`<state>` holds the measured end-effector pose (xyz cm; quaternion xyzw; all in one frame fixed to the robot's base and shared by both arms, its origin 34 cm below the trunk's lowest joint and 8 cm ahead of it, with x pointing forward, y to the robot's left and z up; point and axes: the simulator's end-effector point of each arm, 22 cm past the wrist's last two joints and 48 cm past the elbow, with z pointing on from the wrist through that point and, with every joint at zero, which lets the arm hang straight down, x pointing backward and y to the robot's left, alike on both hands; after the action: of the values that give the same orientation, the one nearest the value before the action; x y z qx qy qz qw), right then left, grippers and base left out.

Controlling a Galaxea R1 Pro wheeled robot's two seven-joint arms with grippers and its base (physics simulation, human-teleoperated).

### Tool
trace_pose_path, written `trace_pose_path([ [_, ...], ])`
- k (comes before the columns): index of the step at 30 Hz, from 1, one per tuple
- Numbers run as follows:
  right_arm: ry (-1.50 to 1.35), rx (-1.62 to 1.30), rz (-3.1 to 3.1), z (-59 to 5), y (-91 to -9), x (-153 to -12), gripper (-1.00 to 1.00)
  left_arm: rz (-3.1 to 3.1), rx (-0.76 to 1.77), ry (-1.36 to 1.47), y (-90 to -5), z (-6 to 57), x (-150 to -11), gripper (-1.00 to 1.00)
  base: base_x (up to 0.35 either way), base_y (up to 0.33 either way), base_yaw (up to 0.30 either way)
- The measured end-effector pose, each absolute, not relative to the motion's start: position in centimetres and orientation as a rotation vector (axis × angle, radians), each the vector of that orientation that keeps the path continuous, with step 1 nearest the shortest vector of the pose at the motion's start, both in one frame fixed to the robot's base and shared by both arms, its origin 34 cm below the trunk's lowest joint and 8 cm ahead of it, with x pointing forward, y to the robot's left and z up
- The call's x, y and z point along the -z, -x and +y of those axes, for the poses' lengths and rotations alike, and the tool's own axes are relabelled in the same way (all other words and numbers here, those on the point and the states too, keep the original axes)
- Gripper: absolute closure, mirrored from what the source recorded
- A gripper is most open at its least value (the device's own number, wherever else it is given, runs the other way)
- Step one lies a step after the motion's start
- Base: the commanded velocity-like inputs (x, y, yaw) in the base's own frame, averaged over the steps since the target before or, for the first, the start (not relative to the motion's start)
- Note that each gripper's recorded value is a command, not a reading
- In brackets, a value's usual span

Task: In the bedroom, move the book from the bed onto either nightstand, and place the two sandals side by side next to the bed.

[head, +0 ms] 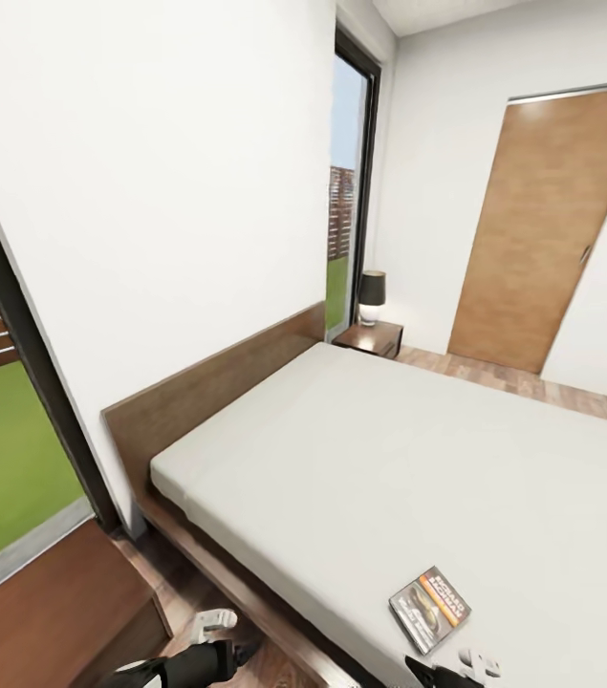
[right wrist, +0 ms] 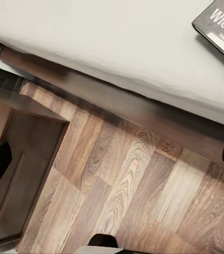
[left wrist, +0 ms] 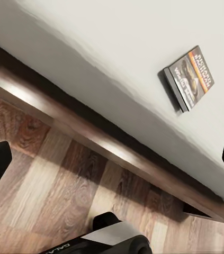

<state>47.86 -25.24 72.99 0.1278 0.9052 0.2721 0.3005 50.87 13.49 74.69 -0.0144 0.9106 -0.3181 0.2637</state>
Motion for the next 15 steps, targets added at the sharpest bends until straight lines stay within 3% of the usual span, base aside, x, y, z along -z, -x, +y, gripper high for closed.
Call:
trace_pose_path([
  [15, -0.339, -0.722, 2.402, -25.24, -47.91, -73.02, -1.00, 2.462, 0.860, 0.039, -50.87, 13.49, -74.69, -1.00, 0.000, 0.000, -0.238],
])
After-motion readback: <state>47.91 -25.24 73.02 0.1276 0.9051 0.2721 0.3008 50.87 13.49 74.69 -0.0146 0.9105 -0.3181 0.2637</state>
